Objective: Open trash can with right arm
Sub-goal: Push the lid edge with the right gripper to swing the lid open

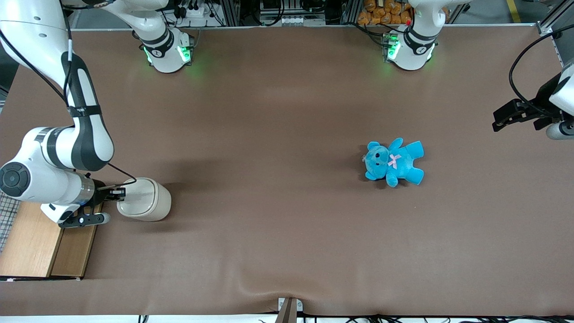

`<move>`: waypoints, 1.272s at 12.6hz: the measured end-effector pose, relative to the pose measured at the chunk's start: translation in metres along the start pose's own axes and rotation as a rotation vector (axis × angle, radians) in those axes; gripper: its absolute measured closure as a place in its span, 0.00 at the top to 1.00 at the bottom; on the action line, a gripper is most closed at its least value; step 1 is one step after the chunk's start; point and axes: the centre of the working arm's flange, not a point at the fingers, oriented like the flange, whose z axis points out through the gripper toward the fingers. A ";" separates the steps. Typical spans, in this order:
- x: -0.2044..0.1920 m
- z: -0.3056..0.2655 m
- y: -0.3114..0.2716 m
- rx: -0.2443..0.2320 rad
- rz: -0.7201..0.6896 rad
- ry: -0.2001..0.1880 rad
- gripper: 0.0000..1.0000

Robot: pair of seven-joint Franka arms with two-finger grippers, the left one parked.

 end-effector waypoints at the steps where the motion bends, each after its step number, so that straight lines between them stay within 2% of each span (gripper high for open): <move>1: 0.000 -0.001 0.000 0.000 -0.001 0.000 0.01; 7: 0.005 -0.026 -0.014 0.009 -0.021 -0.021 0.01; 16: 0.000 -0.090 -0.051 0.038 0.043 -0.125 0.01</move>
